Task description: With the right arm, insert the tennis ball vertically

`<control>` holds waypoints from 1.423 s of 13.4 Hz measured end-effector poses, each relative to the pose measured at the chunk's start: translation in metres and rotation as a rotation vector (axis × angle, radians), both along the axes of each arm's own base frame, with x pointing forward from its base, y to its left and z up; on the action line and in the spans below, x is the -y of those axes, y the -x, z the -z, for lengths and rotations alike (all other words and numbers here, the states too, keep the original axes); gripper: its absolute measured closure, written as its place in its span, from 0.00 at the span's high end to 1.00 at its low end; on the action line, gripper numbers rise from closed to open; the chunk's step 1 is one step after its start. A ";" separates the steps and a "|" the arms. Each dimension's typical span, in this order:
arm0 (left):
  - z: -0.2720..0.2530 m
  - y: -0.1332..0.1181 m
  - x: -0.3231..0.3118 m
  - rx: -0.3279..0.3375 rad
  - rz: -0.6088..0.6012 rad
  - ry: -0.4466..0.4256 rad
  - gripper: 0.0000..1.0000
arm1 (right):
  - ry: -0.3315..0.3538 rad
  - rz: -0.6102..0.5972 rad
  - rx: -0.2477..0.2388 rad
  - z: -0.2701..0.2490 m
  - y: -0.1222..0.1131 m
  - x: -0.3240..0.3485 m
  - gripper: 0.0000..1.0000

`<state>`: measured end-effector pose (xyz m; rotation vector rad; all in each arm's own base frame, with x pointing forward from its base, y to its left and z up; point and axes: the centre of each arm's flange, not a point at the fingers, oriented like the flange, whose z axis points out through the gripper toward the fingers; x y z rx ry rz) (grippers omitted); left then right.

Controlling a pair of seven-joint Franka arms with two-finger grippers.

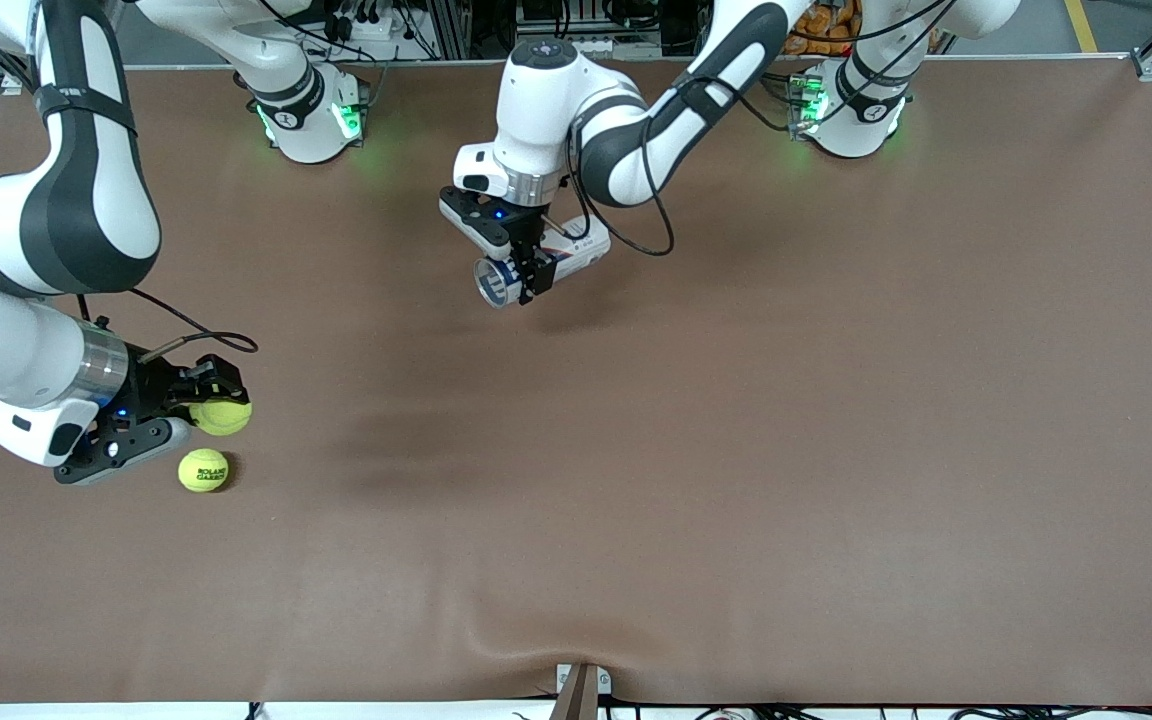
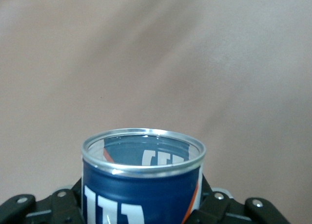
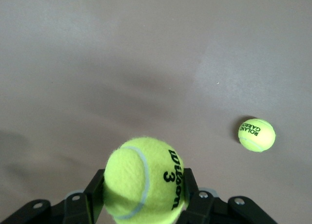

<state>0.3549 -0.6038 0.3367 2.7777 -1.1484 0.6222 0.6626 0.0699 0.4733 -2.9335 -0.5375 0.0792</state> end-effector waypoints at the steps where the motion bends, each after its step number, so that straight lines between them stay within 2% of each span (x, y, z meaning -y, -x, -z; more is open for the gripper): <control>1: 0.000 0.006 0.005 0.014 -0.033 0.000 0.80 | -0.002 0.009 -0.006 0.000 0.001 -0.002 0.67; 7: 0.035 0.043 0.038 0.127 -0.215 0.028 0.80 | -0.007 0.043 -0.020 -0.011 0.009 -0.027 0.67; 11: 0.058 0.063 0.063 0.217 -0.311 0.095 0.80 | -0.010 0.067 -0.022 -0.016 0.011 -0.036 0.67; 19: 0.054 0.060 0.067 0.417 -0.354 0.242 0.81 | -0.005 0.166 -0.051 -0.034 0.031 -0.089 0.67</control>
